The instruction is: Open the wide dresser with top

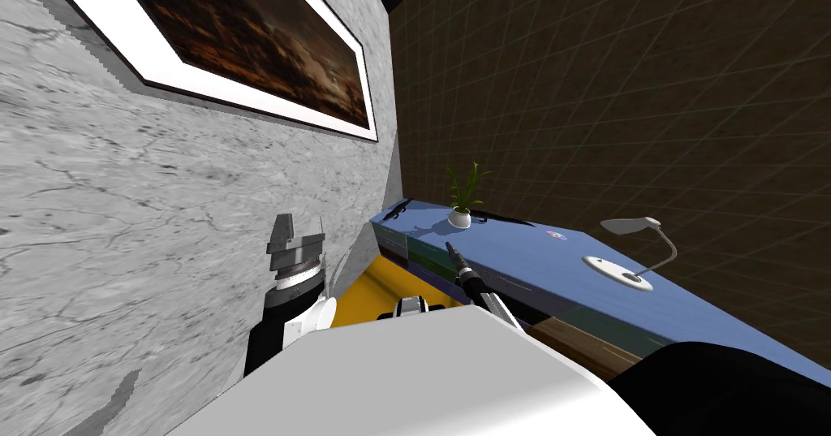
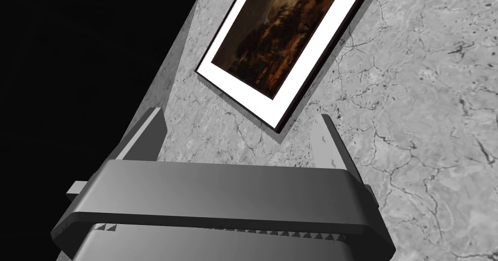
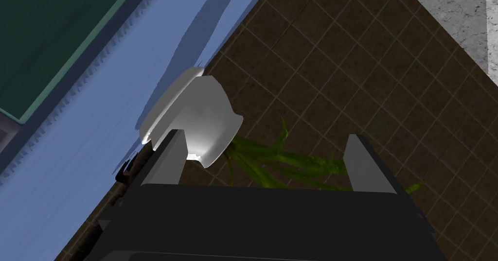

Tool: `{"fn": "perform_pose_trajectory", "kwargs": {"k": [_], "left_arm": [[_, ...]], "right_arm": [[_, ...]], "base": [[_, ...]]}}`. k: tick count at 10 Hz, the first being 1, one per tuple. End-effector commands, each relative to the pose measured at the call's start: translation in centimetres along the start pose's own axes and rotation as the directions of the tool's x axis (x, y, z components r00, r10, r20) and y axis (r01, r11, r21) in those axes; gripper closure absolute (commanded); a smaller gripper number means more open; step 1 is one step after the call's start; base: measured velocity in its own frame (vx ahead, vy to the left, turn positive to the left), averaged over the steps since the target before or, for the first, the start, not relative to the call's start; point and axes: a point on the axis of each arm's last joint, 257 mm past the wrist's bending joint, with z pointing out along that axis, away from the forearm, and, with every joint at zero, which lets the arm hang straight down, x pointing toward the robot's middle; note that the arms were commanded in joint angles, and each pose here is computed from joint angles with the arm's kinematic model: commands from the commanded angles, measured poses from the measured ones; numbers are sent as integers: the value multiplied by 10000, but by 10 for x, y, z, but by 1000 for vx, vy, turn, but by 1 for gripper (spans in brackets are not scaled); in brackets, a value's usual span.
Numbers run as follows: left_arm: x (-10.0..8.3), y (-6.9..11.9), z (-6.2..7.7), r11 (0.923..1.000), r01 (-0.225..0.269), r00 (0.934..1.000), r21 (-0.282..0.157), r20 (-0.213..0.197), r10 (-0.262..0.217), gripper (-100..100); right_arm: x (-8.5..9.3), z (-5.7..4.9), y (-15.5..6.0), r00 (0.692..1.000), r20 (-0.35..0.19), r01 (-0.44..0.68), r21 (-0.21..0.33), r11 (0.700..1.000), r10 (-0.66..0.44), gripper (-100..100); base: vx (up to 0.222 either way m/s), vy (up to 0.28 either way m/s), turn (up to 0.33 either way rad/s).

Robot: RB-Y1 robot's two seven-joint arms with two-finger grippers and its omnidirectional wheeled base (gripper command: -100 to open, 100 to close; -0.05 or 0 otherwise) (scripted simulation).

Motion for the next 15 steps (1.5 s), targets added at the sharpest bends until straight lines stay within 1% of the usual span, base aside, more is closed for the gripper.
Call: {"fn": "perform_pose_trajectory", "kwargs": {"k": [1, 2, 3, 4, 5, 6, 7, 8, 9, 10, 11, 12, 13, 14, 15], "left_arm": [[0, 0, 0, 10000, 1, 10000, 0, 0, -1, 0], [0, 0, 0, 10000, 0, 10000, 0, 0, 0, 0], [0, 0, 0, 10000, 0, 10000, 0, 0, 0, 0], [0, 0, 0, 10000, 1, 10000, 0, 0, -1, 0], [0, 0, 0, 10000, 0, 10000, 0, 0, 0, 0], [0, 0, 0, 10000, 1, 10000, 0, 0, -1, 0], [0, 0, 0, 10000, 0, 10000, 0, 0, 0, 0], [0, 0, 0, 10000, 0, 10000, 0, 0, 0, 0], [0, 0, 0, 10000, 1, 10000, 0, 0, -1, 0], [0, 0, 0, 10000, 0, 10000, 0, 0, 0, 0], [0, 0, 0, 10000, -1, 10000, 0, 0, 1, 0], [0, 0, 0, 10000, 1, 10000, 0, 0, -1, 0], [0, 0, 0, 10000, 0, 10000, 0, 0, 0, 0], [0, 0, 0, 10000, 1, 10000, 0, 0, -1, 0], [0, 0, 0, 10000, 0, 10000, 0, 0, 0, 0]], "right_arm": [[16, -2, -35, 9964, -380, 797, 956, 9922, -763, -100], [15, -3, -41, 9964, -373, 803, 1176, 9898, -764, -100], [28, -6, -64, 9889, -733, 1398, 1715, 9752, -1289, -100], [28, -8, -77, 9863, -788, 1583, 2115, 9645, -1446, -100], [33, -11, -92, 9781, -1017, 2020, 2528, 9462, -1817, -100], [39, -16, -110, 9708, -1249, 2331, 2898, 9283, -2048, -100], [38, -17, -112, 9694, -1254, 2397, 2989, 9237, -2110, -100], [47, -23, -134, 9533, -1659, 2958, 3415, 8921, -2525, -100], [46, -28, -144, 9452, -1764, 3221, 3680, 8723, -2746, -100], [45, -28, -146, 9453, -1763, 3225, 3759, 8687, -2746, -100], [50, -36, -166, 9223, -2161, 3839, 4153, 8247, -3205, -100], [50, -42, -177, 9139, -2304, 4044, 4414, 8010, -3344, -100], [53, -47, -189, 8913, -2623, 4524, 4596, 7642, -3699, -100], [53, -55, -204, 8754, -2865, 4830, 4868, 7278, -3893, -100], [56, -62, -217, 8495, -3215, 5275, 5025, 6850, -4183, -100]], "base": [[-2, 53, 78], [0, 30, -9], [-4, 51, 128], [-3, 56, 83], [-1, 78, 146], [-3, 62, 70], [-2, 29, -11], [0, 55, 157], [-1, 48, 85], [4, 22, -15], [16, 50, 182], [9, 51, 82], [19, 64, 135], [17, 50, 89], [12, 58, 169]]}}
